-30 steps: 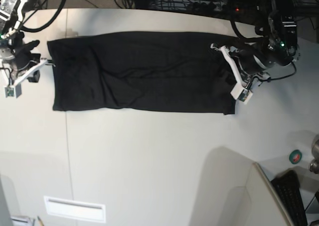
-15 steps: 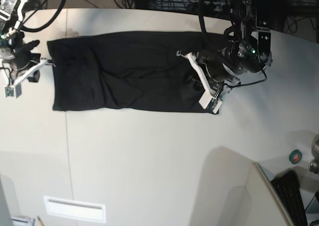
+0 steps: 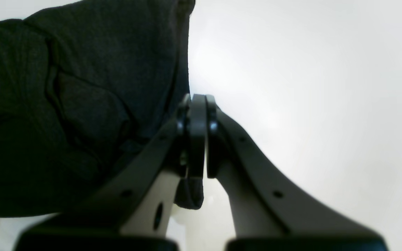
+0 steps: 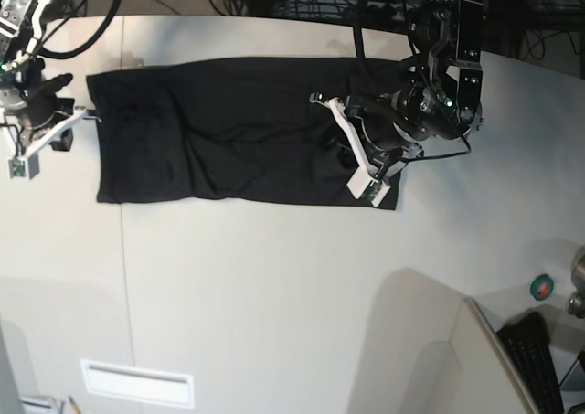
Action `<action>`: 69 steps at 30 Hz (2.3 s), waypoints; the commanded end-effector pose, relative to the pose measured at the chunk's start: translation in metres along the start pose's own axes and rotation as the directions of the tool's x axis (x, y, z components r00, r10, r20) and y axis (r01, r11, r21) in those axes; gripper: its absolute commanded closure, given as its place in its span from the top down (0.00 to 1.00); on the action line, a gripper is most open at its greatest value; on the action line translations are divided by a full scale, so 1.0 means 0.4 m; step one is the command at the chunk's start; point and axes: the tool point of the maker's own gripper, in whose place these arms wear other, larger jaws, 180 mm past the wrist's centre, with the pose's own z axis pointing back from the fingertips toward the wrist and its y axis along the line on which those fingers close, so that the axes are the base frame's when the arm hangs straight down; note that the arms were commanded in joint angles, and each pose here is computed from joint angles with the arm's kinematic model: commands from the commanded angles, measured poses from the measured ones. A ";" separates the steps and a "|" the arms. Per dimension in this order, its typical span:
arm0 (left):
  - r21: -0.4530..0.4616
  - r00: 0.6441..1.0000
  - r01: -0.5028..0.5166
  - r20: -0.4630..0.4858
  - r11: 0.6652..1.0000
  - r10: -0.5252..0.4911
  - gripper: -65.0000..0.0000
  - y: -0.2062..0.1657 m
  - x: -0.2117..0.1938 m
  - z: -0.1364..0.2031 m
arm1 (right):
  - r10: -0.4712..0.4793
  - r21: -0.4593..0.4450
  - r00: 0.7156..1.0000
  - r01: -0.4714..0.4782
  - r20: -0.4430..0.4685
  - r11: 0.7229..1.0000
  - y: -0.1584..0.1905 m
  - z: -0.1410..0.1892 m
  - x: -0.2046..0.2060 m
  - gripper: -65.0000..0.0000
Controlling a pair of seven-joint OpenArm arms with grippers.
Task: Layout the t-shirt on the table in an organized manner, then fold the t-shirt properly
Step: 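Grasp the strip end with the left gripper and fold it toward the right gripper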
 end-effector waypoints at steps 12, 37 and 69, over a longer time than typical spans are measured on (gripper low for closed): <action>0.011 0.998 0.056 -0.037 0.998 -0.056 0.00 -0.008 0.021 0.043 | 0.011 -0.005 0.999 -0.011 0.047 1.000 -0.006 0.008 0.037 0.00; -0.104 0.985 0.152 -0.062 0.983 -0.159 0.37 -0.106 0.076 -0.036 | 0.008 -0.007 0.999 -0.008 0.052 1.000 -0.008 0.007 0.042 0.00; 0.653 0.830 -0.534 0.282 0.537 0.482 0.00 0.663 -0.342 0.621 | 0.621 0.314 0.753 -0.656 0.217 0.686 0.709 0.096 -0.022 0.55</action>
